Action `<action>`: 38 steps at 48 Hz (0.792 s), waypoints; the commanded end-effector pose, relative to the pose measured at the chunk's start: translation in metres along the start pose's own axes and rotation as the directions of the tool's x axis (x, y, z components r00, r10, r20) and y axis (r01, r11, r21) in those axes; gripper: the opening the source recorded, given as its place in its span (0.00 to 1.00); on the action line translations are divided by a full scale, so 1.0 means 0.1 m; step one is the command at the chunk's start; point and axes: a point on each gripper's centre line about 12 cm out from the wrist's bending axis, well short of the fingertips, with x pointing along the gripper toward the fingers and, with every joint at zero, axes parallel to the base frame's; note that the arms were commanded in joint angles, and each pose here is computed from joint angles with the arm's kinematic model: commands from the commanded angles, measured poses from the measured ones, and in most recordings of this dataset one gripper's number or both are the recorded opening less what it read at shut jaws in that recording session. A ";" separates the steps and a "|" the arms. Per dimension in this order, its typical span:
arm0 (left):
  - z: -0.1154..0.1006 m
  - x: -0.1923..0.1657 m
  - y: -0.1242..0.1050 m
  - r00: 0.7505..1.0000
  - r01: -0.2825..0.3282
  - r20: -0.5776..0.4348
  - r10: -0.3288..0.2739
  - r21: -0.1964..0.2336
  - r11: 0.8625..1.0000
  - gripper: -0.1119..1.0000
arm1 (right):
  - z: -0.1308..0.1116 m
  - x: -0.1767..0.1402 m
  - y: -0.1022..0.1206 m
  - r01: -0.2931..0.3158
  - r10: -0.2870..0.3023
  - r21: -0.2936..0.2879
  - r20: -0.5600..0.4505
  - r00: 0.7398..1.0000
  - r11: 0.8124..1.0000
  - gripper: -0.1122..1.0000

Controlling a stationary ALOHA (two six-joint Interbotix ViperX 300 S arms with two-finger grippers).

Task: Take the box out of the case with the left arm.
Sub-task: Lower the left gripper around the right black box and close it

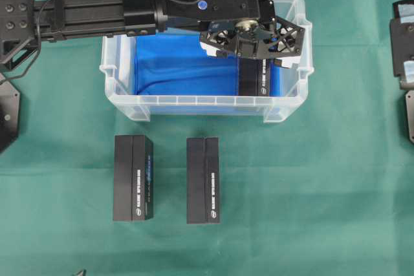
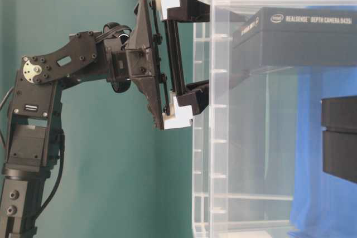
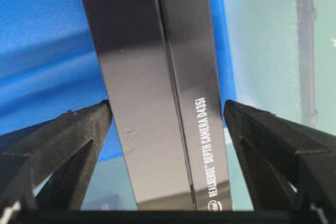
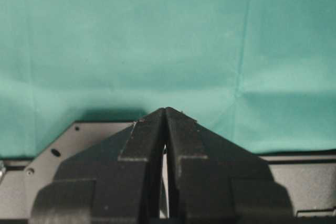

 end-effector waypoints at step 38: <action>-0.01 0.03 -0.01 0.999 0.032 0.001 -0.032 -0.003 0.999 0.91 | 0.02 -0.03 0.00 -0.002 0.002 0.001 0.011 1.000 1.000 0.12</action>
